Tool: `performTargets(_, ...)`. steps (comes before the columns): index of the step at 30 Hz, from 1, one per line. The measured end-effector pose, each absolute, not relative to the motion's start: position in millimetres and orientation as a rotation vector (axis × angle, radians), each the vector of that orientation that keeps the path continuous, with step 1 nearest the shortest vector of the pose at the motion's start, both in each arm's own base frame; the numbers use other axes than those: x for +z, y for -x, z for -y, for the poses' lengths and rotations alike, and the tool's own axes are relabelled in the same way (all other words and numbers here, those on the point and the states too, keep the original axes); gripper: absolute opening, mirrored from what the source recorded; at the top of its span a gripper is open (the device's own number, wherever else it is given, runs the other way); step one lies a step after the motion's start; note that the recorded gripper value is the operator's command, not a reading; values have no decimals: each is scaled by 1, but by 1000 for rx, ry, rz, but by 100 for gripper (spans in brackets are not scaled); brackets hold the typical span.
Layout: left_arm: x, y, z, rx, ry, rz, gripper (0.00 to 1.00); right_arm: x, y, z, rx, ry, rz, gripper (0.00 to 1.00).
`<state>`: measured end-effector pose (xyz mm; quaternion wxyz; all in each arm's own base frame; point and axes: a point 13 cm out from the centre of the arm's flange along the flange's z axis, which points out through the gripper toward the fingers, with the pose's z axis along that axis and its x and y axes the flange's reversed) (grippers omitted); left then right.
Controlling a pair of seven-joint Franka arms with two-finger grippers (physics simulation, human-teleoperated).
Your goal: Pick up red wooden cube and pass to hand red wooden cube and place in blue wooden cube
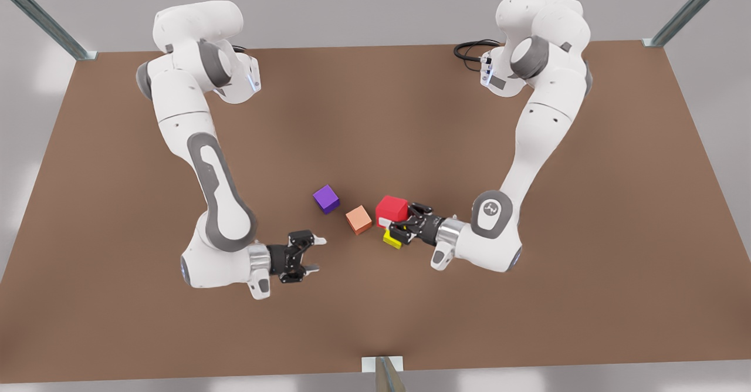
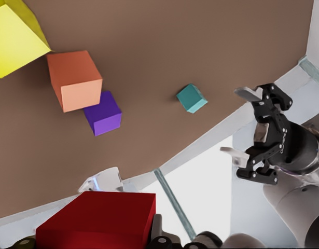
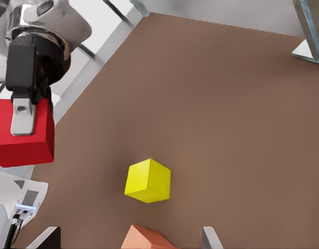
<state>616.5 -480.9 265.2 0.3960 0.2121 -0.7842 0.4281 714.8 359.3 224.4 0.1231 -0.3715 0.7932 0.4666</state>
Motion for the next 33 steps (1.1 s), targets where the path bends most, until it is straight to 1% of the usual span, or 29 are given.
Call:
performTargets(3,257,-613,504,1153,-500,1990,48,234,-748,-357,1261,1081,-2111,100)
performTargets(5,252,-615,513,1195,-484,2009,48,233,-757,-363,1249,1057,-2008,100)
performTargets(11,251,-630,519,1306,-433,2091,48,207,-735,-388,1296,1083,-1802,100)
performTargets(18,248,-643,516,1388,-393,2139,48,207,-692,-416,1381,1196,-1554,100)
performTargets(20,249,-645,516,1408,-384,2142,48,211,-685,-421,1385,1222,-1492,100)
performTargets(28,263,-650,522,1519,-283,2189,48,226,-674,-429,1341,1302,-1307,100)
performTargets(33,262,-665,514,1625,-229,2233,48,236,-667,-446,1320,1319,-1229,100)
